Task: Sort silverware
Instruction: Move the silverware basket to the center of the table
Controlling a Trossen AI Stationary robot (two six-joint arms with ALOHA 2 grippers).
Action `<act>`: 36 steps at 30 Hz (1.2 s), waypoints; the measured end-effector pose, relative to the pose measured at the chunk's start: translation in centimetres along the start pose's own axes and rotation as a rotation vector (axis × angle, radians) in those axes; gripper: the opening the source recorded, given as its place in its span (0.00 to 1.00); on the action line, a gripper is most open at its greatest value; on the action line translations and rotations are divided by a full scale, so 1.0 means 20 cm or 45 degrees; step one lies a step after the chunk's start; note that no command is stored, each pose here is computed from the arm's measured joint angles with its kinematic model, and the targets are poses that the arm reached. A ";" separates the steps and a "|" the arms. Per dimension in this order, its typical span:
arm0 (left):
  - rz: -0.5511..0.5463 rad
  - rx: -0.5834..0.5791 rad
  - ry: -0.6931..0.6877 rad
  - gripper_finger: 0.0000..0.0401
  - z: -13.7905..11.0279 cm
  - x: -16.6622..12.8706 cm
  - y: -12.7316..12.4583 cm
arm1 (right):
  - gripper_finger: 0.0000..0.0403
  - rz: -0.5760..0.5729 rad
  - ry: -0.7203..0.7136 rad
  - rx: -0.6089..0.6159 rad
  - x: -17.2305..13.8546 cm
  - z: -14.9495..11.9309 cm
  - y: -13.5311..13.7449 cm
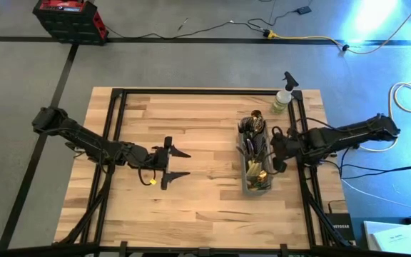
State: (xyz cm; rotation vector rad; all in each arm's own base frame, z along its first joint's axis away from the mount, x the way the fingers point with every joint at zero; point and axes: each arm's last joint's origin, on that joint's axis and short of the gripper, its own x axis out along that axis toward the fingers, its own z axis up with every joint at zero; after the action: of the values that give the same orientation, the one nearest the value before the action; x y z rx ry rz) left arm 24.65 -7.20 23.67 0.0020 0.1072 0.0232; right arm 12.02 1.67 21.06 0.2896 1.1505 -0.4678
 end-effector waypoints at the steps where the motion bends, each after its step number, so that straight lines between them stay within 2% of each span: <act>1: 0.000 0.000 -0.001 0.70 0.00 0.00 0.00 | 0.00 0.023 -0.025 0.001 0.01 0.01 0.01; 5: 0.000 0.001 -0.001 0.70 0.00 0.00 0.00 | 0.00 0.141 -0.126 -0.016 0.05 0.03 0.05; 12: 0.000 0.001 -0.003 0.70 0.00 0.00 0.00 | 0.00 0.154 -0.162 -0.019 0.14 0.04 0.08; 15: 0.000 -0.002 -0.002 0.70 0.00 0.00 0.00 | 0.00 0.149 -0.129 -0.088 0.20 0.02 0.09; 18: -0.001 -0.002 -0.004 0.70 0.00 0.00 0.00 | 0.00 0.212 -0.224 -0.088 0.20 0.08 0.14; 22: -0.002 0.007 -0.001 0.70 0.00 0.00 0.00 | 0.00 0.184 -0.190 -0.131 0.28 0.09 0.18; 31: -0.012 0.017 0.002 0.70 0.00 0.00 -0.01 | 0.00 0.288 -0.400 -0.166 0.44 0.26 0.29; 36: -0.025 0.020 0.002 0.70 0.00 -0.01 -0.02 | 0.00 0.310 -0.502 -0.166 0.49 0.31 0.31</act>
State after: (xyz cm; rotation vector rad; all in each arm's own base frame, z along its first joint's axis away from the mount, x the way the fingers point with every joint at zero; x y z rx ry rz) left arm 24.53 -7.60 23.64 0.0162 0.1092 0.0026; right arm 23.33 2.14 14.37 0.2089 0.7447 -0.2199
